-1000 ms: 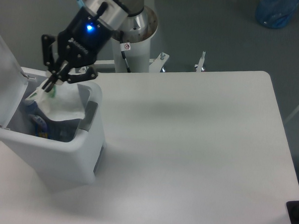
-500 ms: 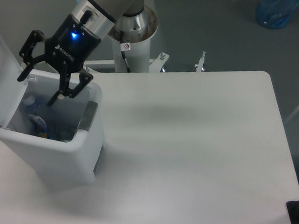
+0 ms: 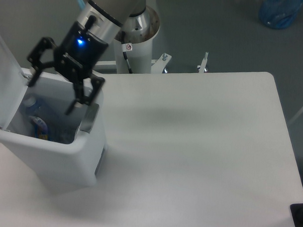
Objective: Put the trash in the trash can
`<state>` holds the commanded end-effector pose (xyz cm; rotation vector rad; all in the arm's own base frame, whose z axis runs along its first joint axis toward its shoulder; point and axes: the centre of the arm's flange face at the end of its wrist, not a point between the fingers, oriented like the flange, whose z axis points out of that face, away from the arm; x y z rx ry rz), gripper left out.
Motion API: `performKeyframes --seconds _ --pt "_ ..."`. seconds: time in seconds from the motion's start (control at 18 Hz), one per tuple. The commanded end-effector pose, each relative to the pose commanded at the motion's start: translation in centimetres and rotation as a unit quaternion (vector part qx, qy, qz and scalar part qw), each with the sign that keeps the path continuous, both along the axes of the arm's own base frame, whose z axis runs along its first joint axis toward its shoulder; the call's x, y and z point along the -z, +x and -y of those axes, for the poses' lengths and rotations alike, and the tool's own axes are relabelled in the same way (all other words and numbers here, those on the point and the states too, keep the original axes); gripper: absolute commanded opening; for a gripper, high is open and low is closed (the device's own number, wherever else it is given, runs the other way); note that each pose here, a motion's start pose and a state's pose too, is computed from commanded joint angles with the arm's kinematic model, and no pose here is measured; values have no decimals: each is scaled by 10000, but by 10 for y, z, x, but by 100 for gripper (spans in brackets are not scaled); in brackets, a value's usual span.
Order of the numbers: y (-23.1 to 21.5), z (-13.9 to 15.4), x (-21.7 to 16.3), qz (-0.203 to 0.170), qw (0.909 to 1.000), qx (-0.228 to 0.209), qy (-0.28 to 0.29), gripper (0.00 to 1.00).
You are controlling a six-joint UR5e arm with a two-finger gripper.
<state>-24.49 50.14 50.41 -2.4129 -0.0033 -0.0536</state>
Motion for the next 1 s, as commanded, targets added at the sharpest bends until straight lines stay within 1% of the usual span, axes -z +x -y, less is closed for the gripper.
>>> performKeyframes --seconds 0.11,0.33,0.44,0.5,0.61,0.72,0.83,0.94,1.0 --pt "-26 14 3 -268 9994 -134 -144 100" --pt "-77 50 3 -585 9976 -318 -199 100" --pt "-96 70 10 -825 9957 -273 -316 100" --pt "-105 81 16 -996 9936 -260 -469 100" --pt "-122 104 32 -1354 9864 -190 -912 100" --pt "-137 121 42 -1684 9763 -89 -1359 100" --pt "-148 132 47 -1835 9692 -97 -1642 100" --pt "-154 140 51 -2015 9576 -78 -2056 100" --pt "-155 141 55 -2093 9521 16 -2228 100"
